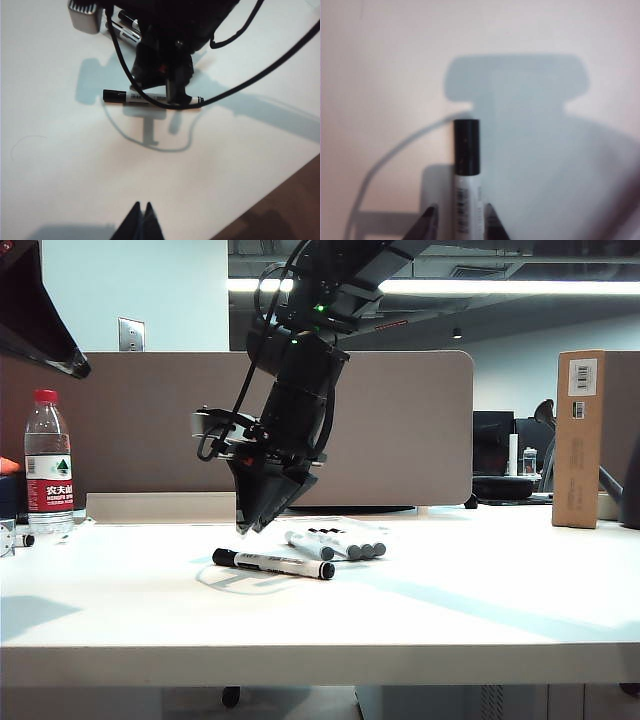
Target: Pick up the markers scattered on the table and put them into the packaging box, making sure the markers fit the shape of the box's grooves.
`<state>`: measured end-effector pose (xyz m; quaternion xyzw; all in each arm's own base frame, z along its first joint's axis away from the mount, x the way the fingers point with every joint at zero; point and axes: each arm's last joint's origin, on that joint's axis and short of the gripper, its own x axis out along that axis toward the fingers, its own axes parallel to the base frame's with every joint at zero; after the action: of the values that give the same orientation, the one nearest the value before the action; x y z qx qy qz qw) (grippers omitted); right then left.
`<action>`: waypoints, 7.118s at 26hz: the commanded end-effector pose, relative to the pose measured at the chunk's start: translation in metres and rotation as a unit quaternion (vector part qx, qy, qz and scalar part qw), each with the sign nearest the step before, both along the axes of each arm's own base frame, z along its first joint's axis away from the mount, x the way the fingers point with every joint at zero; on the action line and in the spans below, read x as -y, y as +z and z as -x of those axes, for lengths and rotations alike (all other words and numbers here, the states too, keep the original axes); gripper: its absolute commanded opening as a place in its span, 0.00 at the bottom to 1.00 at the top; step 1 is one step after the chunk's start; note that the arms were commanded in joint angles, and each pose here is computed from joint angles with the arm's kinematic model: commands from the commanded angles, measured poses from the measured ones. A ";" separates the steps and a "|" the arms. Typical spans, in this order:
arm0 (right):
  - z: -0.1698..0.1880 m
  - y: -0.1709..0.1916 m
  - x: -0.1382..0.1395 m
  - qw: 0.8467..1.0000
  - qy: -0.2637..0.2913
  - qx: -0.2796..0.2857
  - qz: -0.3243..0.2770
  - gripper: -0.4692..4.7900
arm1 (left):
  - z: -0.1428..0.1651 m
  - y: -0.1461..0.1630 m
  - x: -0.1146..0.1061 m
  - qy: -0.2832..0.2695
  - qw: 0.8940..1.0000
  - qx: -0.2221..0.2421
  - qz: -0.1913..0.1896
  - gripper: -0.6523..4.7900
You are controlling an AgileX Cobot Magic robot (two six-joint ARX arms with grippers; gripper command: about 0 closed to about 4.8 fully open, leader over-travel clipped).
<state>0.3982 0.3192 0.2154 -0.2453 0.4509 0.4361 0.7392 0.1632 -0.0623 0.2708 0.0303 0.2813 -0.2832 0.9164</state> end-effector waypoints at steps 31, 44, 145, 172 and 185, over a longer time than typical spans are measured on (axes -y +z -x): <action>0.030 -0.053 -0.017 0.992 -0.012 -0.025 0.121 0.07 | 0.008 -0.009 -0.002 0.011 0.997 -0.073 -0.003 0.11; -0.012 0.026 0.027 0.978 -0.158 -0.043 -0.127 0.07 | -0.001 0.004 0.004 -0.046 0.998 0.010 0.034 0.11; 0.060 0.217 0.106 0.962 -0.188 0.077 -0.182 0.08 | 0.019 0.046 -0.006 0.010 0.979 0.177 0.099 0.11; 0.273 0.170 0.216 0.894 -0.151 0.231 -0.352 0.08 | 0.105 -0.018 -0.034 -0.009 0.936 0.304 0.175 0.12; 0.297 0.136 0.235 0.908 -0.163 0.198 -0.332 0.08 | 0.105 -0.018 -0.034 -0.009 0.937 0.303 0.174 0.12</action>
<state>0.1021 0.0849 0.3504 0.0039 0.1592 0.3764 0.9127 0.0582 -0.0288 0.2514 -0.0418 -0.0576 -0.3130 0.9471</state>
